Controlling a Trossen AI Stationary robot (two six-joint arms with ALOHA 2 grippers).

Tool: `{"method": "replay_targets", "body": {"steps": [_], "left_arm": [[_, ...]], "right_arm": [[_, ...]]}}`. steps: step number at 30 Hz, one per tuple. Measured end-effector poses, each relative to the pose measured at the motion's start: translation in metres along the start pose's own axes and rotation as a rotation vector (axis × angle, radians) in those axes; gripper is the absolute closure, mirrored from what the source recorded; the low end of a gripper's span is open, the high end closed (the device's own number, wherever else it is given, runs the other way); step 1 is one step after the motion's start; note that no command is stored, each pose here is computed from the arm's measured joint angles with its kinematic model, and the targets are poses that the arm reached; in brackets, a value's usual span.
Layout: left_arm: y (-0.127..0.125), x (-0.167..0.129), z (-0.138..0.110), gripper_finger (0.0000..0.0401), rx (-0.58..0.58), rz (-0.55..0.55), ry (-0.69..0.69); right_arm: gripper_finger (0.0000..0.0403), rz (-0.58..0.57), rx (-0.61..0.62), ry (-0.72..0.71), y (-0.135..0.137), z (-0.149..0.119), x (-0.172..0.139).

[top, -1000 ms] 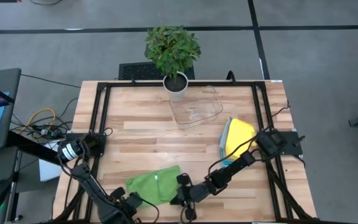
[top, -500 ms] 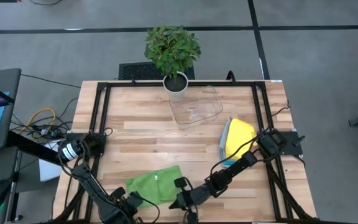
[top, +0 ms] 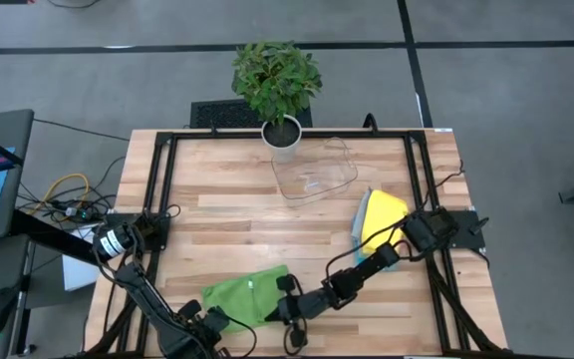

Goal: Fold microfiber towels
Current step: Fold the green microfiber cloth

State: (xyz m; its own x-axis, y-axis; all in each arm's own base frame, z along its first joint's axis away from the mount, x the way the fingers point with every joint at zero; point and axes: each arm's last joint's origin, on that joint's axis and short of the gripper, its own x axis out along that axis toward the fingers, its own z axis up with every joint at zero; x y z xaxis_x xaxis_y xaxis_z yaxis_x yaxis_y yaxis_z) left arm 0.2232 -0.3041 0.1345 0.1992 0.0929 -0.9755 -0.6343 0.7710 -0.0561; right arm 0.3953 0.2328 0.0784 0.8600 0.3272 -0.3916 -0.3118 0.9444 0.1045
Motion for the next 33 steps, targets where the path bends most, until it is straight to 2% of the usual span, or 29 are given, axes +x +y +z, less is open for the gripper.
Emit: {"method": "replay_targets", "body": {"steps": [6,12,16,18,21,26,29,33], "left_arm": [[0.0,0.0,0.0,0.0385,-0.019,-0.001,0.0],[-0.002,-0.003,0.002,0.0385,-0.033,0.004,0.043],[-0.004,-0.011,0.003,0.0385,-0.051,0.05,0.049],[-0.005,-0.018,0.006,0.0386,-0.05,0.082,0.047],[-0.01,-0.03,0.012,0.0386,-0.056,0.076,0.044],[-0.02,-0.044,0.04,0.0386,0.022,0.037,0.044],[-0.026,-0.051,0.066,0.0386,0.101,0.006,0.011],[-0.031,-0.059,0.104,0.0386,0.175,-0.017,-0.087]], "right_arm": [[0.038,-0.027,0.059,0.025,-0.003,-0.019,0.008],[0.0384,-0.022,0.054,0.038,-0.002,-0.017,0.007],[0.0378,-0.013,0.026,0.024,0.003,0.001,-0.003],[0.0378,0.0,0.011,-0.019,0.007,0.024,-0.013],[0.0381,0.013,-0.058,-0.055,0.015,0.052,-0.029],[0.0385,0.005,-0.171,-0.008,0.025,0.08,-0.057],[0.0383,-0.103,-0.222,0.003,0.034,0.101,-0.085],[0.0384,-0.264,-0.278,0.077,0.041,0.109,-0.113]]}}
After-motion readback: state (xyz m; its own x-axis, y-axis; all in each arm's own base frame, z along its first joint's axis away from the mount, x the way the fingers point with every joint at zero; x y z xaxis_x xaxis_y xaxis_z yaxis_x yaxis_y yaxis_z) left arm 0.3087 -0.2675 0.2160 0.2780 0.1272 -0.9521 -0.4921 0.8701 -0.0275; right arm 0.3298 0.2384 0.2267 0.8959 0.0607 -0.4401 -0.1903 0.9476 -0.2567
